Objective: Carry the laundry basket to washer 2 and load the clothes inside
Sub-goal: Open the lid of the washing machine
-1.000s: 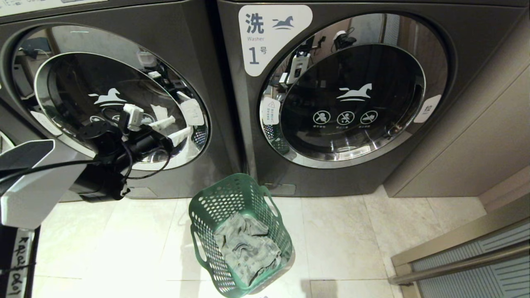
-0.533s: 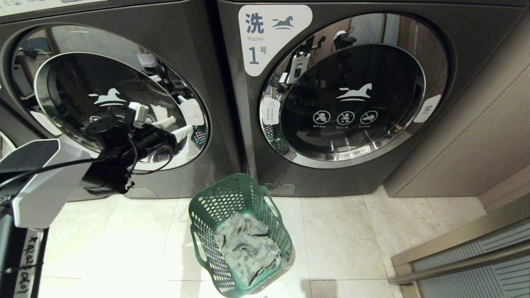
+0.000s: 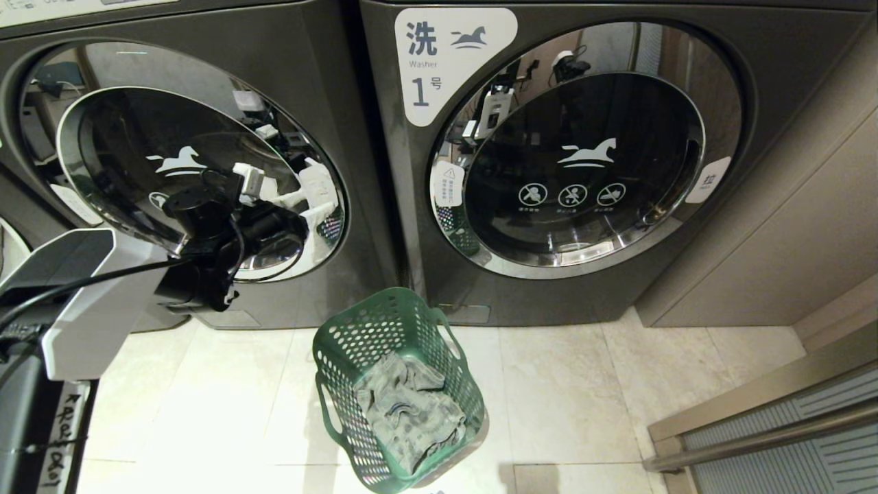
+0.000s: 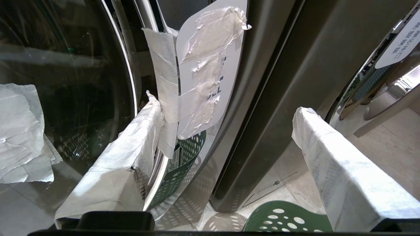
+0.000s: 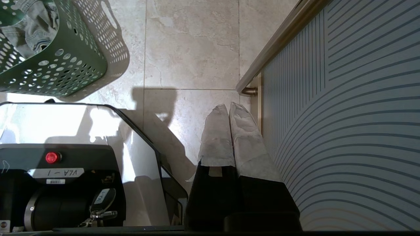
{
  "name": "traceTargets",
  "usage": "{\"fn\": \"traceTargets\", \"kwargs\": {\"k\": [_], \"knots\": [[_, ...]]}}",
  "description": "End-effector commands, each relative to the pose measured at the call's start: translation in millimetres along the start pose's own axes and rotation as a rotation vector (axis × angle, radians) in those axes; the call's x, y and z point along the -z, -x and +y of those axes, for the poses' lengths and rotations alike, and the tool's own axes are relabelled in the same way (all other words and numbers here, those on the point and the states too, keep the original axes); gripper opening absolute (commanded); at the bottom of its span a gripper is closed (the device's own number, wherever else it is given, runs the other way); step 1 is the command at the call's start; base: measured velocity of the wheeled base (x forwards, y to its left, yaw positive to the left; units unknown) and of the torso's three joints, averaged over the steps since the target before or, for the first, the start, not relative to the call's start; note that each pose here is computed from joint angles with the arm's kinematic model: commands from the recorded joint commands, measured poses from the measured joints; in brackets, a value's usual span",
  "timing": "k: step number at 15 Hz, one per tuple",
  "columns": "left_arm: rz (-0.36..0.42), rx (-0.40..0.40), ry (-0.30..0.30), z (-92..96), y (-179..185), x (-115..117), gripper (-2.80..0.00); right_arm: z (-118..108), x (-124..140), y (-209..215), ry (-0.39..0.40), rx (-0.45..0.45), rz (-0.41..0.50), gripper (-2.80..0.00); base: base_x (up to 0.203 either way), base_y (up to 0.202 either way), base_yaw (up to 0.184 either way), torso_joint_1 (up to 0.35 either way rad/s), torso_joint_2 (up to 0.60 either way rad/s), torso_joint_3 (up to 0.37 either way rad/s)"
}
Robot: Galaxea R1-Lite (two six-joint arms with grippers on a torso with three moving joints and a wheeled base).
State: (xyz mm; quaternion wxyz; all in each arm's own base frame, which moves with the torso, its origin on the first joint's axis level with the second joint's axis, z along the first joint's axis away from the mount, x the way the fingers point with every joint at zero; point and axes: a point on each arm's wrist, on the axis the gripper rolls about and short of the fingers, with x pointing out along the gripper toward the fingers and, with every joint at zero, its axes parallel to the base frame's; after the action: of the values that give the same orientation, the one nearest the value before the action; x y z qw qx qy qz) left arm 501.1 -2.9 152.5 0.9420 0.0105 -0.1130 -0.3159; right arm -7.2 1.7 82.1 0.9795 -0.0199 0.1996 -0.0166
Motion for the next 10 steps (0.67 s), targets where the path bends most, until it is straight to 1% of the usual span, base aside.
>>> {"fn": "traceTargets", "kwargs": {"k": [1,5,10], "knots": [[-0.007,0.009,-0.002,-2.9,-3.3,1.4,0.00,0.0,0.1,0.0,0.001,0.000,0.000,-2.80,0.000,0.000,0.000,0.000,0.00,0.000],[-0.020,-0.027,-0.006,-6.7,-10.1,2.1,0.00,0.0,0.1,0.0,0.001,0.000,0.000,-2.80,0.000,0.000,0.000,0.000,0.00,0.000],[-0.022,-0.020,-0.002,-6.8,-12.7,5.9,0.00,0.0,0.1,0.0,0.001,0.000,0.000,-2.80,0.000,0.000,0.000,0.000,0.00,0.000]]}}
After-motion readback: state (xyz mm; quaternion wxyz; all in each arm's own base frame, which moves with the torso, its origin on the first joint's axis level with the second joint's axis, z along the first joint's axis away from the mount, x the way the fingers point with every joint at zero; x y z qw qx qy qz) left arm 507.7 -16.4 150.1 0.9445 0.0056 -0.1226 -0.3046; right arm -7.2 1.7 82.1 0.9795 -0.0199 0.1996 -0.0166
